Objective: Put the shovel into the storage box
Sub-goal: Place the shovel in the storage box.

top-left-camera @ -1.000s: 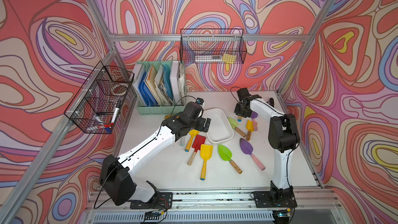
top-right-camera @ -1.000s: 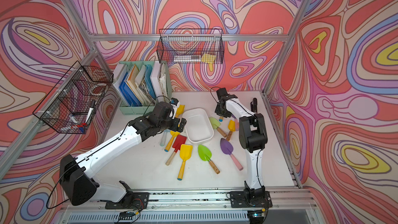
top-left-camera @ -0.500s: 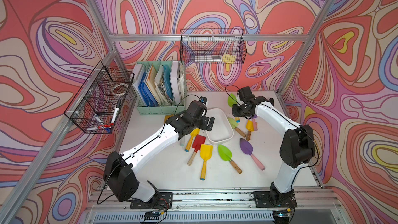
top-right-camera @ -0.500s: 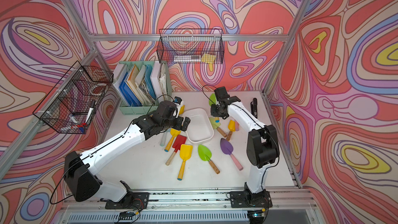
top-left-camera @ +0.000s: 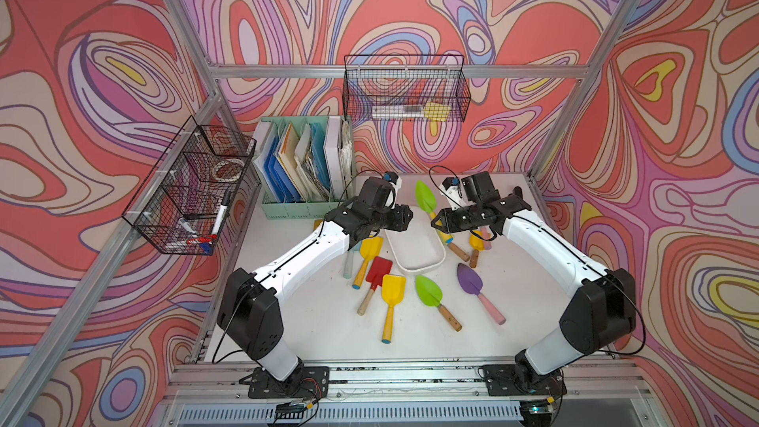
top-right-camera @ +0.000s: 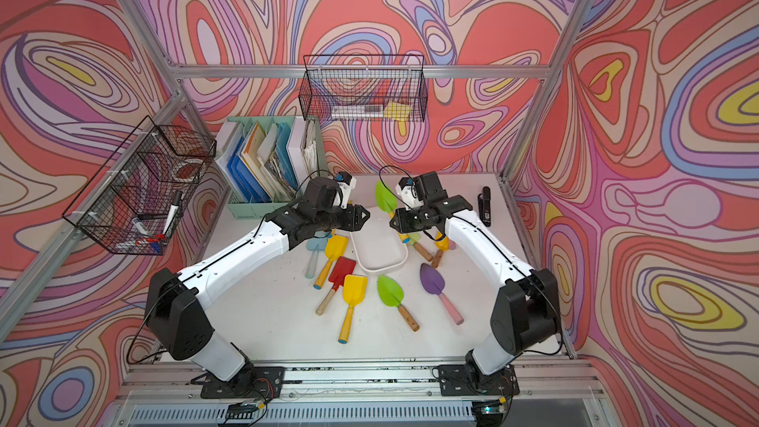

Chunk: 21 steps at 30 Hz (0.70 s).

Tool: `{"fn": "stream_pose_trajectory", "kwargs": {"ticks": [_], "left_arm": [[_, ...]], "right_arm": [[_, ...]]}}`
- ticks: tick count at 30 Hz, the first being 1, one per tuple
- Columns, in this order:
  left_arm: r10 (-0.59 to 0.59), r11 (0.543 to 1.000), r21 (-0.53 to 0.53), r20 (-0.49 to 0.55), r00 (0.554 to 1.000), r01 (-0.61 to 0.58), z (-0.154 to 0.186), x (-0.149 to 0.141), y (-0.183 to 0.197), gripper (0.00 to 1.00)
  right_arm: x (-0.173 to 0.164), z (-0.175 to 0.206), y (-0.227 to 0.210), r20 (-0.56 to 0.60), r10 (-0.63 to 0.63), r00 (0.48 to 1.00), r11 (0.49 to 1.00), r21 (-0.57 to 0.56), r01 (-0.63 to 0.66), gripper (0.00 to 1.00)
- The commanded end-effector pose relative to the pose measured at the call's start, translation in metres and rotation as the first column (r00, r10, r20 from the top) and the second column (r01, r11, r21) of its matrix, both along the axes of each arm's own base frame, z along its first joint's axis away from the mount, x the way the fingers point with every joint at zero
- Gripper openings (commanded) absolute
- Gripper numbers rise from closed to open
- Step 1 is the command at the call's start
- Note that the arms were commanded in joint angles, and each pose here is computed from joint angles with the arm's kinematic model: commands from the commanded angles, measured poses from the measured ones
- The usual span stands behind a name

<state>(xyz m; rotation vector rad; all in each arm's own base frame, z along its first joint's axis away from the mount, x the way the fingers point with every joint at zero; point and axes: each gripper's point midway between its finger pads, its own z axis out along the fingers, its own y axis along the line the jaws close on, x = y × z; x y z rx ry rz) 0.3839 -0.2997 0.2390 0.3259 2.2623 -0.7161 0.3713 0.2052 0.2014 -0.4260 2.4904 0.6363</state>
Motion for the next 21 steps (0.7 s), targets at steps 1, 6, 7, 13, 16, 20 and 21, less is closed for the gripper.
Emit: {"fn": "stream_pose_trajectory", "kwargs": {"ticks": [1,6,7,13,16,20,21], "left_arm": [[-0.031,0.988,-0.15,0.026,0.999,0.034,0.028,0.005,-0.015,0.55],[-0.026,0.977,-0.21,0.026,0.999,0.031,0.033,0.008,-0.014,0.59],[-0.024,0.977,-0.212,0.018,1.0,0.027,0.031,0.009,-0.013,0.59],[0.024,0.982,-0.189,-0.006,1.0,-0.025,0.018,0.019,-0.002,0.59],[0.045,0.981,-0.188,-0.004,0.999,-0.045,0.017,0.022,0.003,0.59],[0.053,0.981,-0.185,-0.013,0.999,-0.054,0.013,0.024,0.004,0.59],[0.054,0.981,-0.185,-0.014,0.998,-0.056,0.012,0.025,0.004,0.59]], "right_arm": [[-0.005,0.001,0.015,0.016,0.048,0.999,0.998,0.027,-0.048,0.0],[-0.005,0.0,0.025,0.017,0.056,0.998,0.998,0.03,-0.056,0.0],[-0.005,0.003,0.027,0.023,0.06,0.998,0.998,0.033,-0.061,0.0],[-0.007,0.007,0.039,0.034,0.078,0.996,0.996,0.039,-0.079,0.0],[-0.008,0.007,0.043,0.033,0.083,0.996,0.996,0.037,-0.085,0.0],[-0.007,0.006,0.046,0.034,0.084,0.996,0.996,0.034,-0.085,0.0],[-0.007,0.006,0.047,0.035,0.085,0.996,0.996,0.034,-0.086,0.0]]}}
